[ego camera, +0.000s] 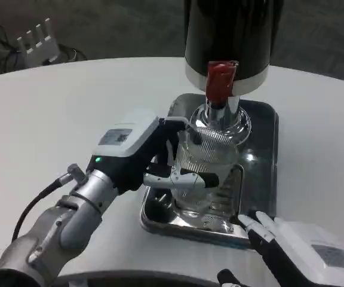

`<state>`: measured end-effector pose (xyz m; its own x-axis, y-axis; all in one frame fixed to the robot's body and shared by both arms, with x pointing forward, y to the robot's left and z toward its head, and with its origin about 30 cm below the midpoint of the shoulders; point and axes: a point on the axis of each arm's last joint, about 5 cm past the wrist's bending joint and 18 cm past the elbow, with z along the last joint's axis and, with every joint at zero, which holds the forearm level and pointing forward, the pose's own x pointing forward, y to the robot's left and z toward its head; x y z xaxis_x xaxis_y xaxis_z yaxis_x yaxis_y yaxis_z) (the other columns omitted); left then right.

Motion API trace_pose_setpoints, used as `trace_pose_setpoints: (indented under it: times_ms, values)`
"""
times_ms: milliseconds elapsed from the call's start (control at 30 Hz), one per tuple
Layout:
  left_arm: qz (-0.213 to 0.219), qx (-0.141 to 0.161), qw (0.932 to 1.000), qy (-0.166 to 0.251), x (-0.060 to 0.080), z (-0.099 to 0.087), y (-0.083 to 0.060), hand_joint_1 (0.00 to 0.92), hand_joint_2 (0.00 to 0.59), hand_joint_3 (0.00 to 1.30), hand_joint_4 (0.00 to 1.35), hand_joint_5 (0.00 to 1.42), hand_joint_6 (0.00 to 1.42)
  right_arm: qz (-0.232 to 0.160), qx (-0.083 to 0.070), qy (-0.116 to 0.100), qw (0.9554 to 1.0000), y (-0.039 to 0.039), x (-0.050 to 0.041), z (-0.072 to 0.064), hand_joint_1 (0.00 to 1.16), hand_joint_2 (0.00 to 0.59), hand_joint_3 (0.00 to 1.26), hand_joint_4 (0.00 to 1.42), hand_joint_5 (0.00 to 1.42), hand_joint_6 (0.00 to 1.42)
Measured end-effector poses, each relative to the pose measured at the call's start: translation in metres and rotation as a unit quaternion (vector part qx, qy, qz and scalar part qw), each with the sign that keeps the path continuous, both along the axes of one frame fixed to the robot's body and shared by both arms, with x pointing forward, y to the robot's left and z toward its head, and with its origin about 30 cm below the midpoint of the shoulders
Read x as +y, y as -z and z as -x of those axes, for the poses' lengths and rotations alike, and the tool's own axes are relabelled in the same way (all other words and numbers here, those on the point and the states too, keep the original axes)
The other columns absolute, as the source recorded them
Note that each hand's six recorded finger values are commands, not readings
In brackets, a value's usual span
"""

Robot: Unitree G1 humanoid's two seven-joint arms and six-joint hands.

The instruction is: Grasp the cup under the faucet to collect the drink, then remove the cup.

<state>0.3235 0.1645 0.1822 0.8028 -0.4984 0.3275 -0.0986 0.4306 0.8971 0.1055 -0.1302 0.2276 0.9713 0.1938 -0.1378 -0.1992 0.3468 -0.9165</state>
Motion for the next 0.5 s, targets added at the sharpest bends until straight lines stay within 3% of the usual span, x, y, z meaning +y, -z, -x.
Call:
trace_pose_setpoints:
  times_ms: [267,500]
  values:
    - [-0.002,0.002,1.0000,0.000,0.0001,0.0000,0.0003,0.235,0.083,0.56,0.41,0.59,0.82,-0.003,0.004,-0.001,1.0000,0.0014,0.0007,-0.0039,0.34,0.455,0.09,0.00,0.00,0.00]
    - [-0.005,0.010,0.9999,-0.005,0.0027,-0.0003,0.0033,0.189,0.062,0.43,0.31,0.47,0.66,-0.005,0.004,0.000,1.0000,0.0015,0.0012,-0.0082,0.34,0.456,0.09,0.00,0.00,0.00]
